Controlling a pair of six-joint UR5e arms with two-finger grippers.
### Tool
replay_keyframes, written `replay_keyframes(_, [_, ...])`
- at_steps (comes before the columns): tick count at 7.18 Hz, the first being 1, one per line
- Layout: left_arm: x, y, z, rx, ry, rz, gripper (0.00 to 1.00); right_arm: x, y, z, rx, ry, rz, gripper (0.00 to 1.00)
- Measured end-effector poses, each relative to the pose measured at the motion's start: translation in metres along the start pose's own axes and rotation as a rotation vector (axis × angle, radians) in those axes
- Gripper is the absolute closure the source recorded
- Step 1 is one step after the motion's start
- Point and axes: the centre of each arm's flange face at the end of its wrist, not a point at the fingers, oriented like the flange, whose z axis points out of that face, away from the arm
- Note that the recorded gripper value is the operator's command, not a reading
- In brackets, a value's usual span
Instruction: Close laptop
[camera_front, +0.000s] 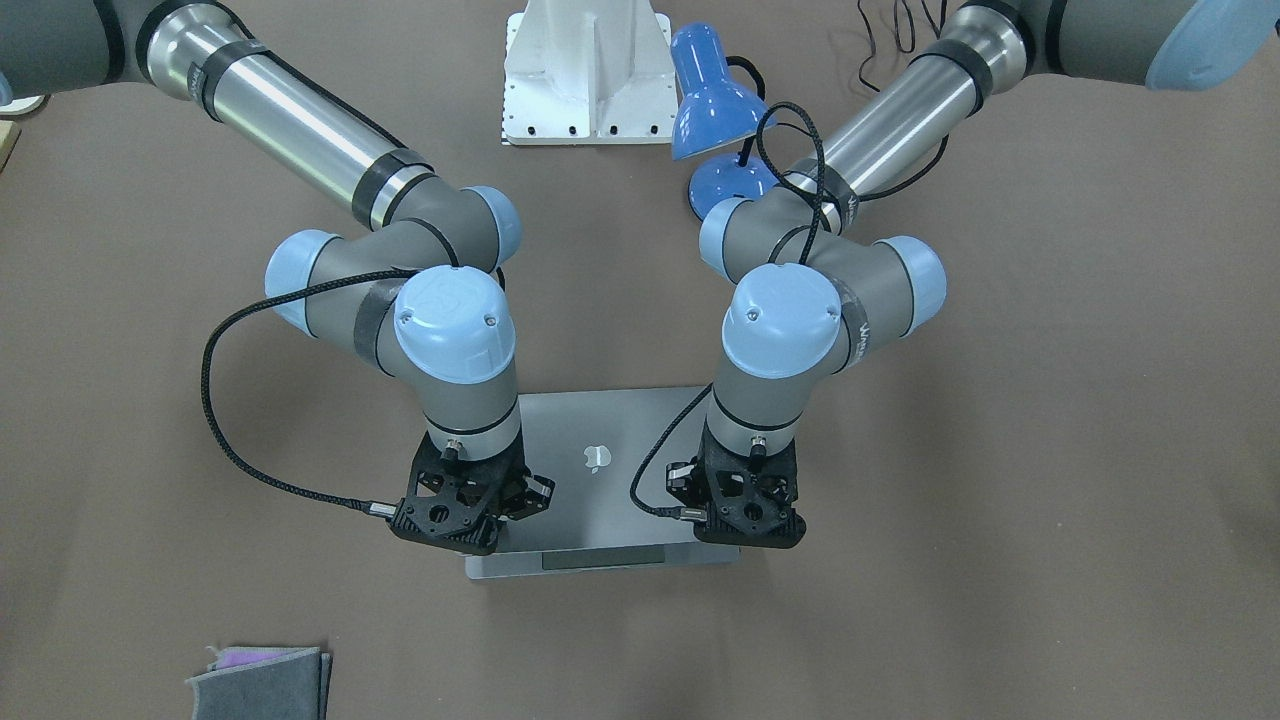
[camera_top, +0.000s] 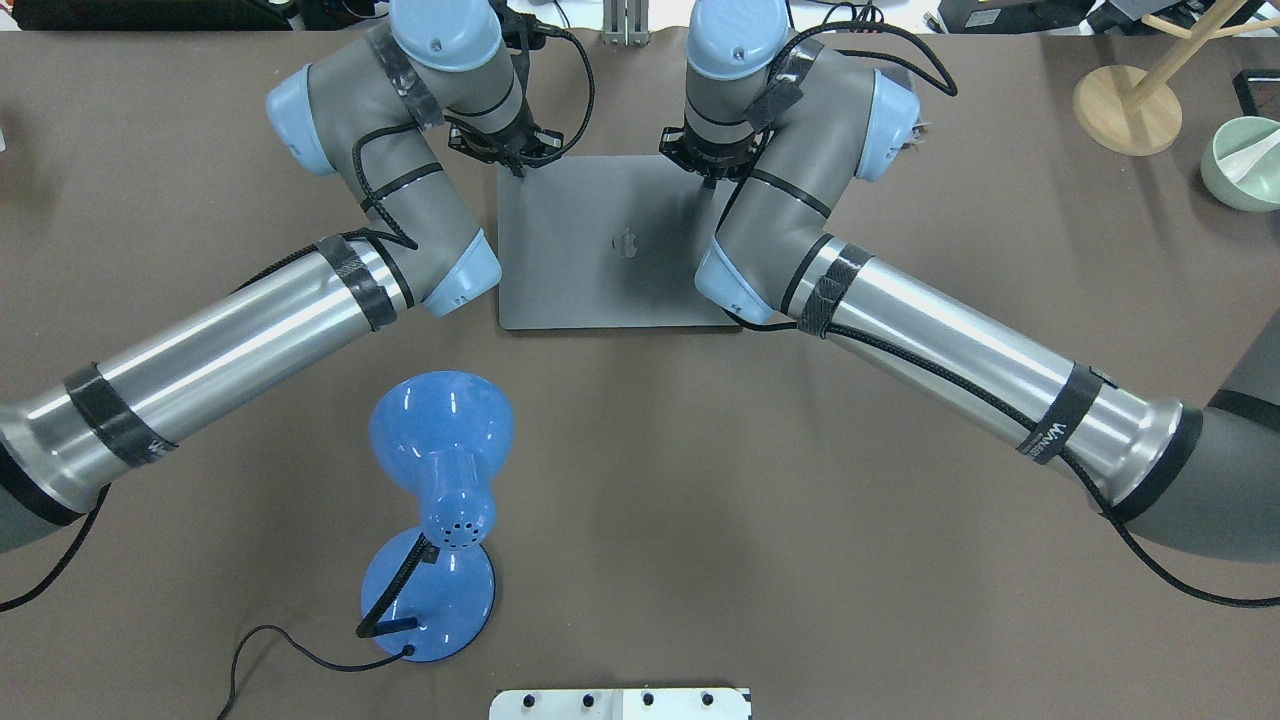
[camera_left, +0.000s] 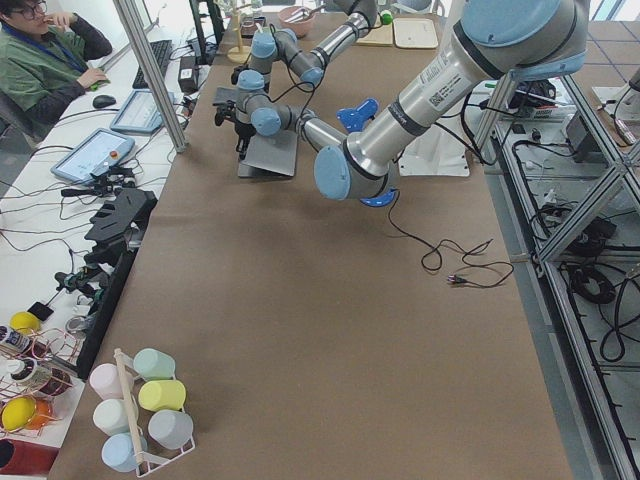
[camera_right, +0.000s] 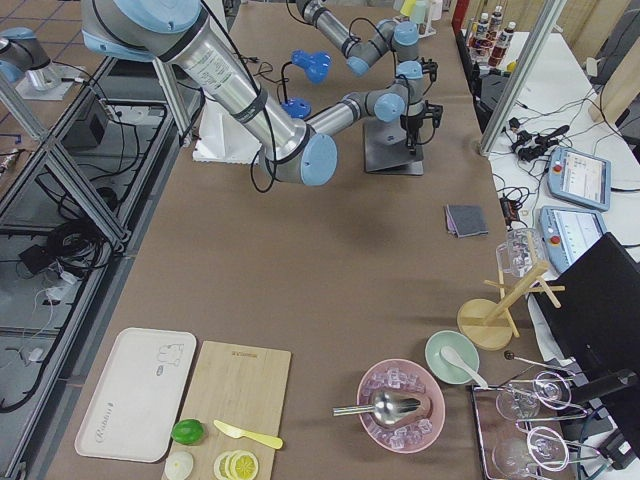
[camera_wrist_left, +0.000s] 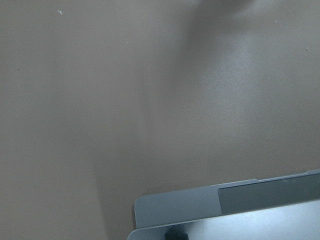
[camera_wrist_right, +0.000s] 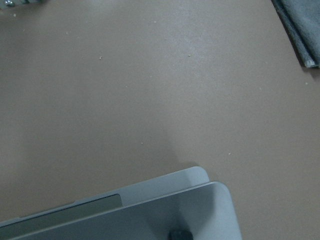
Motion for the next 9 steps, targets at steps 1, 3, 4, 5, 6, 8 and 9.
replay_keyframes(1, [0.002, 0.005, 0.012, 0.010, -0.018, 0.007, 1.00, -0.001, 0.002, 0.010, 0.002, 0.006, -0.003, 1.00])
replay_keyframes(3, [0.008, 0.018, 0.028, 0.020, -0.041, 0.021, 1.00, -0.003, 0.013, 0.025, 0.008, 0.022, -0.010, 1.00])
replay_keyframes(4, [0.011, 0.023, 0.032, 0.025, -0.050, 0.026, 1.00, -0.004, 0.020, 0.030, 0.015, 0.028, -0.010, 1.00])
replay_keyframes(5, [0.014, 0.027, 0.035, 0.028, -0.055, 0.028, 1.00, -0.006, 0.025, 0.033, 0.022, 0.032, -0.006, 1.00])
replay_keyframes(6, [0.015, 0.029, 0.036, 0.032, -0.059, 0.029, 1.00, -0.008, 0.029, 0.034, 0.027, 0.034, -0.003, 1.00])
replay_keyframes(8, [0.018, 0.029, 0.034, 0.042, -0.057, 0.030, 1.00, -0.010, 0.029, 0.033, 0.036, 0.032, 0.002, 1.00])
replay_keyframes(9, [0.022, 0.025, 0.022, 0.056, -0.041, 0.031, 1.00, -0.010, 0.024, 0.023, 0.042, 0.019, 0.005, 1.00])
